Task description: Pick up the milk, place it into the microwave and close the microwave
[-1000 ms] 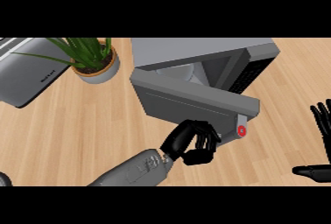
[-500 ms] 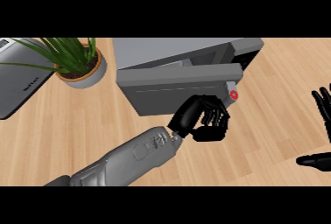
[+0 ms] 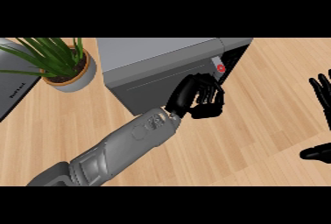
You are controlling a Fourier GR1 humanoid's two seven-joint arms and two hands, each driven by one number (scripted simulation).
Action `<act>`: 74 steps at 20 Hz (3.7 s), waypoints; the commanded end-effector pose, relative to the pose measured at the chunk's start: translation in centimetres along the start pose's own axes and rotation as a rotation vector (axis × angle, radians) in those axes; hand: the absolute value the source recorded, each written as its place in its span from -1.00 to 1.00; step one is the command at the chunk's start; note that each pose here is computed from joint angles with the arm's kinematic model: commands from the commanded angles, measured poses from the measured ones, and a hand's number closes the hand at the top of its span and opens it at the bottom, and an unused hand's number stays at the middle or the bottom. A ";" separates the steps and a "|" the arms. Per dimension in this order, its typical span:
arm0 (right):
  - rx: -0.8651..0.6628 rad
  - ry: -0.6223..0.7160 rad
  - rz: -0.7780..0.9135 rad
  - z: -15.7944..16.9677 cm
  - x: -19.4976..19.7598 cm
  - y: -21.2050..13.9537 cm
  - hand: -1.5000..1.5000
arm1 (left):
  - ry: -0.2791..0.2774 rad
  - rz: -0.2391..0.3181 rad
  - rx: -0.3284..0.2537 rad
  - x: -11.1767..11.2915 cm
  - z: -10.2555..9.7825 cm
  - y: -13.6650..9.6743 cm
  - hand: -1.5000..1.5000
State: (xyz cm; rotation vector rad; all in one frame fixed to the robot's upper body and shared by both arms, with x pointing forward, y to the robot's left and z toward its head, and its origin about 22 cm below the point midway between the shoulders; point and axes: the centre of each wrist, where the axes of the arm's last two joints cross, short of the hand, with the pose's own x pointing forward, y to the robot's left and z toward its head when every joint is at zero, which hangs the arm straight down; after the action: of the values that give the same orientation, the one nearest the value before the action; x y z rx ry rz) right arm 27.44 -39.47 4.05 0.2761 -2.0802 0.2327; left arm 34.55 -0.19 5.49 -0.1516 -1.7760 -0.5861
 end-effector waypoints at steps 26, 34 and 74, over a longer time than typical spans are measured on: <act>0.655 -0.079 -0.138 -8.7 5.3 6.3 1.00 | -0.043 0.033 0.098 2.8 -1.8 -1.1 1.00; 0.707 -0.100 -0.153 -9.1 6.4 7.9 1.00 | -0.033 0.033 0.136 2.6 -2.1 -0.7 1.00; 0.776 0.053 -0.354 -1.2 6.8 17.6 1.00 | 0.272 0.718 0.267 -4.4 1.0 4.4 1.00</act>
State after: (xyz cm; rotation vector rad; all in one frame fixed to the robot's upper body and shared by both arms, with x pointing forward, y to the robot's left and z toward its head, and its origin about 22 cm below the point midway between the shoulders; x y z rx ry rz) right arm 21.09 -23.54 9.70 1.0730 -1.7632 0.8342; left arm 34.30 -0.42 5.93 -0.6376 -1.4500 -0.0924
